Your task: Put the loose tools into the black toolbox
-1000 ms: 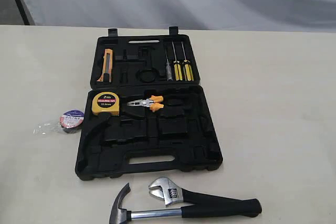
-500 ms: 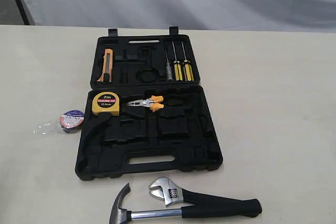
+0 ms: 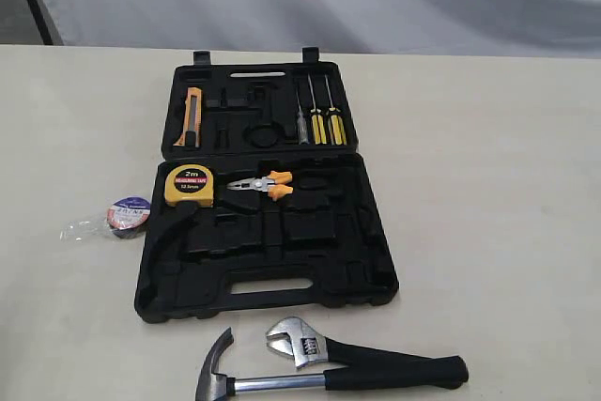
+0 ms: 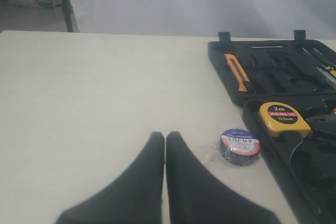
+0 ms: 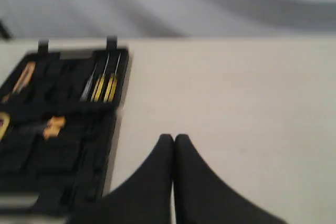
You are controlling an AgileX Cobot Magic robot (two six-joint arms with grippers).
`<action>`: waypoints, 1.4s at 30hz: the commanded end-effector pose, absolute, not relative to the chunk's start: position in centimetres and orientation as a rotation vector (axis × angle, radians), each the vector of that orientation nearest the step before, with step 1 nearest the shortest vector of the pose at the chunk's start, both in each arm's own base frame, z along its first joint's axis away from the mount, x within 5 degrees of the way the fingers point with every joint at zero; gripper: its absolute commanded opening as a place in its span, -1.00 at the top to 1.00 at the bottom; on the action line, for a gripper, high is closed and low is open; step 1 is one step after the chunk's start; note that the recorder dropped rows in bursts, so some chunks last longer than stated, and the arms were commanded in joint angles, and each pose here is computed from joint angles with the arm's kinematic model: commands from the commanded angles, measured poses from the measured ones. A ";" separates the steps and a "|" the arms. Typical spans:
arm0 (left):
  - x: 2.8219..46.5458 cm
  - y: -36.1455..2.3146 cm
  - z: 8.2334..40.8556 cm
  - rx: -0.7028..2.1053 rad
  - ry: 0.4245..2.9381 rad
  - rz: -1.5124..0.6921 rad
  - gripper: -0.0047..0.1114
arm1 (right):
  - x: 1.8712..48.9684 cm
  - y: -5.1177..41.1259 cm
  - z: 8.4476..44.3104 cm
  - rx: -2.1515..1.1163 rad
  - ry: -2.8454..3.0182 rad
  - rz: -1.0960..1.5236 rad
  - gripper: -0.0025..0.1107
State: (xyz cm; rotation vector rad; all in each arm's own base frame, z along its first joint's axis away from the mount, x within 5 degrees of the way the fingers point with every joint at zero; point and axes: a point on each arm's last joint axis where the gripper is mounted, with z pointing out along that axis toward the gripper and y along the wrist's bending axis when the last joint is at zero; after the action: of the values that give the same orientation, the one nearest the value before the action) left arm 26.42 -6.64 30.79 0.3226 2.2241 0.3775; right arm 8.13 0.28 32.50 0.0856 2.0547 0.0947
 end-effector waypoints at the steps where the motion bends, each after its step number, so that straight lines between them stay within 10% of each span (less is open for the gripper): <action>1: 26.3 -6.6 30.7 0.306 2.223 0.348 0.89 | 12.3 2.4 31.4 -0.116 2.336 0.386 0.96; 21: 26.3 -6.6 30.7 0.306 2.223 0.348 0.89 | 15.8 20.4 21.2 -1.462 2.181 0.599 0.96; 29: 26.3 -6.6 30.7 0.306 2.223 0.348 0.89 | 16.3 25.3 18.2 -1.694 2.144 0.523 0.23; 42: 26.3 -6.6 30.7 0.306 2.223 0.348 0.89 | 18.7 26.1 16.2 -1.783 2.362 0.235 0.17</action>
State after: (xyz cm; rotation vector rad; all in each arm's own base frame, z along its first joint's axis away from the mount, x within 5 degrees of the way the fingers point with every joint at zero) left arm 26.42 -6.64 30.79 0.3226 2.2241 0.3775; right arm 18.37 26.14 16.06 -1.8012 2.3167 0.2969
